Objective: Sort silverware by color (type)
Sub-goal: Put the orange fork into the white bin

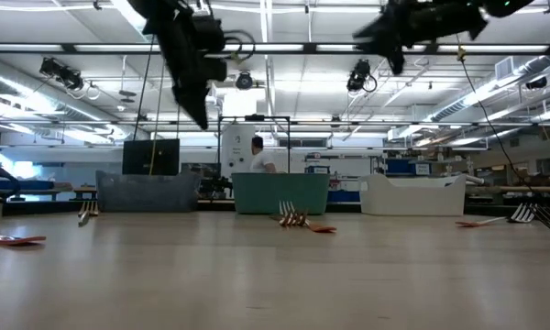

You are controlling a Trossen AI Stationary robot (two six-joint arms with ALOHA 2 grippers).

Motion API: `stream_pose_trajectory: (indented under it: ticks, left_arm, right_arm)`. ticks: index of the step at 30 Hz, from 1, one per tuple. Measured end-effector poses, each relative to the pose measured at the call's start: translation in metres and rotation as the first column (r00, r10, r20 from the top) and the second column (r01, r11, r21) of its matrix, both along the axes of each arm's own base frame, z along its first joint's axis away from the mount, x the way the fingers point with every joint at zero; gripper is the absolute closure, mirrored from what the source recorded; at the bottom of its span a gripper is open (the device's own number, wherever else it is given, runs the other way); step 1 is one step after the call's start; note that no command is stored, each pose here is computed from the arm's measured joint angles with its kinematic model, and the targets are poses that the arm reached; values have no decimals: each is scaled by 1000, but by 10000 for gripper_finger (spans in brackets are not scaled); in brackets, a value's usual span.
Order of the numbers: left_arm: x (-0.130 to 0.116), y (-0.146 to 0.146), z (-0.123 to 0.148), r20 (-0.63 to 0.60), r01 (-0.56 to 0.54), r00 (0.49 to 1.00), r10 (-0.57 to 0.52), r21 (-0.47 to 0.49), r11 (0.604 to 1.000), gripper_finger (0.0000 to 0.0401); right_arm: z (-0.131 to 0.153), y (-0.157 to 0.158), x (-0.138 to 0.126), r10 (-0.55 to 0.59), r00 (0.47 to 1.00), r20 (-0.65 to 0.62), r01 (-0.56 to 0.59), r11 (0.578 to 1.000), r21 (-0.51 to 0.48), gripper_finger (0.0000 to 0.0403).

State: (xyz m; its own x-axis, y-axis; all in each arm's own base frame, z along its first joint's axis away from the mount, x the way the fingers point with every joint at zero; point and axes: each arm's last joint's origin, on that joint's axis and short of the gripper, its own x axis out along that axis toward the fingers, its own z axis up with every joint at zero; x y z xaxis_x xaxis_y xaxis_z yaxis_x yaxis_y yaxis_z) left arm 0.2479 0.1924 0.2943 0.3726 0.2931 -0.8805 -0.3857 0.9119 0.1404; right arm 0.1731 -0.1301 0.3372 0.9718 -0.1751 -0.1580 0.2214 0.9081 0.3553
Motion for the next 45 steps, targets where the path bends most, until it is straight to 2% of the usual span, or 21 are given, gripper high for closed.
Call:
stream_pose_trajectory:
  ticks: [3,6,10,14,21,26,30,34,45]
  left_arm:
    - [15,-12,11,39,91,995,-93,54,994,312]
    - [27,-22,20,77,156,983,-165,107,982,312]
    - [35,-30,22,89,220,968,-235,149,964,312]
    - [38,-31,23,98,232,963,-250,167,958,312]
    - [42,-29,26,159,192,962,-223,190,963,312]
    - [43,-28,28,194,153,963,-187,180,972,312]
    - [43,-28,28,194,150,964,-184,177,973,312]
    - [43,-28,28,195,150,963,-184,177,973,312]
    - [43,-28,28,205,132,965,-165,165,977,312]
  right_arm:
    - [-19,18,-9,-44,968,-247,55,998,35,285]
    - [-34,36,-19,-1,898,-439,39,996,77,285]
    - [-49,55,-27,92,775,-625,-40,994,98,285]
    - [-60,66,-27,169,654,-737,-163,983,81,285]
    - [-79,69,-15,230,453,-861,-422,906,20,286]
    - [-112,73,-5,323,290,-901,-536,835,127,286]
    - [-133,76,2,336,201,-920,-552,815,177,286]
    - [-146,74,8,292,153,-944,-547,820,165,286]
    - [-170,71,19,328,42,-944,-517,815,261,286]
